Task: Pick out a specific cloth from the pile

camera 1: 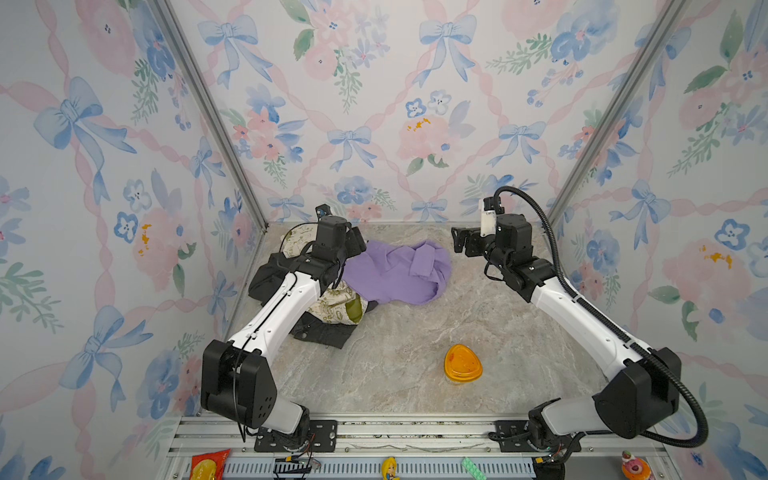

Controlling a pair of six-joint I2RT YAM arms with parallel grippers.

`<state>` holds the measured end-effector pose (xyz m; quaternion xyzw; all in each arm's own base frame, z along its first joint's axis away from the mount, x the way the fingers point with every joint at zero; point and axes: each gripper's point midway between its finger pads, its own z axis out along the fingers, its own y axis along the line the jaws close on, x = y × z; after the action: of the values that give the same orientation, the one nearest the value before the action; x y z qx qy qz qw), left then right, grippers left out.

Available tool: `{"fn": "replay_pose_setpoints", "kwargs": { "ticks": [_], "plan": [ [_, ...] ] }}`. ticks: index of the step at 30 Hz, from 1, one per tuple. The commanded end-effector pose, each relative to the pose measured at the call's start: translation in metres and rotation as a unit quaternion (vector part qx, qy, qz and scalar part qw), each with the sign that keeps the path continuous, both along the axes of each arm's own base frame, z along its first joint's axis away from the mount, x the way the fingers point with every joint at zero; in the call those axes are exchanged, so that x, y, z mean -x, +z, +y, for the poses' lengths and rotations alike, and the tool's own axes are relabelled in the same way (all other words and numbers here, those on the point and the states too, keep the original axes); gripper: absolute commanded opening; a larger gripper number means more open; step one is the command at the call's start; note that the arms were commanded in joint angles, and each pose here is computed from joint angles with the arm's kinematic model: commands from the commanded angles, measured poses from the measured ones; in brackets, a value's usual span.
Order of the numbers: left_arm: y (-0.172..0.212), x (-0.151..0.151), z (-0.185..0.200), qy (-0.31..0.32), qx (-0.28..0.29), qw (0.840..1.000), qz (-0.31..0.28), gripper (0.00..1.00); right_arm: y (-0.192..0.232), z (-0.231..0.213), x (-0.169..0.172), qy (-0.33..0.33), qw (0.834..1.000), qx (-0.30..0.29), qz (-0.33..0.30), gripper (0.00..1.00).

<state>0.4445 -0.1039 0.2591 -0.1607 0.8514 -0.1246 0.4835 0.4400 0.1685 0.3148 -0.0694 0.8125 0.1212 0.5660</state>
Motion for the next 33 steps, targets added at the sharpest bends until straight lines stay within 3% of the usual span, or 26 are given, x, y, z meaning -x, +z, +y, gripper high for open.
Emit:
{"fn": "replay_pose_setpoints", "kwargs": {
  "ticks": [1,11,24,30,33],
  "plan": [
    [-0.028,0.013,0.008,0.018,0.027,0.998,0.055,0.81,0.018,0.014,-0.005,0.019,1.000,-0.018,-0.013,0.97],
    [-0.090,0.029,0.028,0.073,0.086,0.983,0.142,0.76,0.014,0.020,-0.004,0.037,0.999,-0.016,0.000,0.97],
    [-0.115,0.010,0.038,0.063,0.101,0.977,0.177,0.64,0.009,0.015,0.004,0.023,0.999,-0.023,0.006,0.97],
    [-0.123,0.002,0.031,0.048,0.113,0.974,0.190,0.54,0.009,0.017,0.006,0.020,1.000,-0.020,0.004,0.97],
    [-0.129,0.002,0.030,0.049,0.116,0.972,0.198,0.44,0.010,0.018,0.005,0.021,1.000,-0.018,0.004,0.97]
  ]
}}
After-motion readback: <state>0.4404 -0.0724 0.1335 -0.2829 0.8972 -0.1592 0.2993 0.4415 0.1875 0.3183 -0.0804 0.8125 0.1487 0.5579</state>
